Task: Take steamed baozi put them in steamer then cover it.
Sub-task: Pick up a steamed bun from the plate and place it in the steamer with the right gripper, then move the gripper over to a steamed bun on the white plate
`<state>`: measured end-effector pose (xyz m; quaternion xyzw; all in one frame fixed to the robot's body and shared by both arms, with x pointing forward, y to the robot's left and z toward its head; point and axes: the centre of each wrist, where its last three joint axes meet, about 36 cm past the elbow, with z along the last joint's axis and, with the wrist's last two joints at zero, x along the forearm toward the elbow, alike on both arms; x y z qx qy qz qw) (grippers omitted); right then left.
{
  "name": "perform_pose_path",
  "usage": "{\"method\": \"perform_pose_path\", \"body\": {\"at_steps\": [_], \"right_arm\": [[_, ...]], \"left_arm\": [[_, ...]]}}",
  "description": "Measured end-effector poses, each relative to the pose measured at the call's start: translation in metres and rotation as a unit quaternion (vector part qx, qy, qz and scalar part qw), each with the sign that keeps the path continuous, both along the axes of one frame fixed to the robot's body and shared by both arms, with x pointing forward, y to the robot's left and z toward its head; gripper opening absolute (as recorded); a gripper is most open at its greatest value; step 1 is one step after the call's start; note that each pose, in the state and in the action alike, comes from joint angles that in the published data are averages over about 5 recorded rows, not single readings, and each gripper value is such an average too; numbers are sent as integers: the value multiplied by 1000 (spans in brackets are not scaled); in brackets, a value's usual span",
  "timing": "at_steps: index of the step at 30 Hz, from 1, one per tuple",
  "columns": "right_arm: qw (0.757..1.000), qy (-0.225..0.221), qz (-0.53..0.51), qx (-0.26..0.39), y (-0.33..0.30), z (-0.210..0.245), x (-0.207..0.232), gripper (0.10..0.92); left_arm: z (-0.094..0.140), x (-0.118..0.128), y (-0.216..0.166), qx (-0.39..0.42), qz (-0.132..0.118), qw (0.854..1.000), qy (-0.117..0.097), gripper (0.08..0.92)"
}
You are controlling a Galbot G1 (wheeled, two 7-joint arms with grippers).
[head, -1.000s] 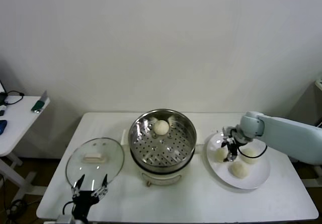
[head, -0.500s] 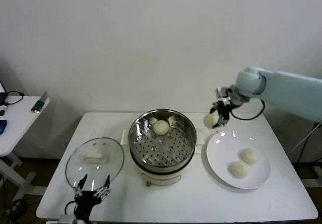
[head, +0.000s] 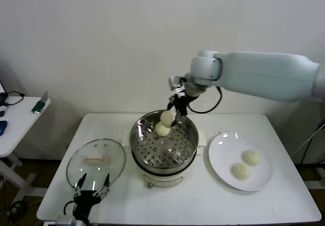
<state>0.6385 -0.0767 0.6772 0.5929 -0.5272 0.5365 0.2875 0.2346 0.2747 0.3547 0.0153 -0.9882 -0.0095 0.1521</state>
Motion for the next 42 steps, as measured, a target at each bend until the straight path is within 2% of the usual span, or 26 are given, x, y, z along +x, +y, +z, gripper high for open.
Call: {"method": "perform_pose_path", "body": {"at_steps": [17, 24, 33, 42], "right_arm": [[999, 19, 20, -25, 72, -80, 5, 680], [999, 14, 25, -26, 78, -88, 4, 796], [999, -3, 43, -31, 52, -61, 8, 823], [999, -3, 22, -50, -60, -1, 5, 823]], "left_arm": [[-1, -1, 3, 4, 6, 1000, 1, 823], [-2, -2, 2, 3, 7, 1000, 2, 823], [-3, 0, 0, 1, 7, 1000, 2, 823], [-5, 8, 0, -2, 5, 1000, 4, 823]]}}
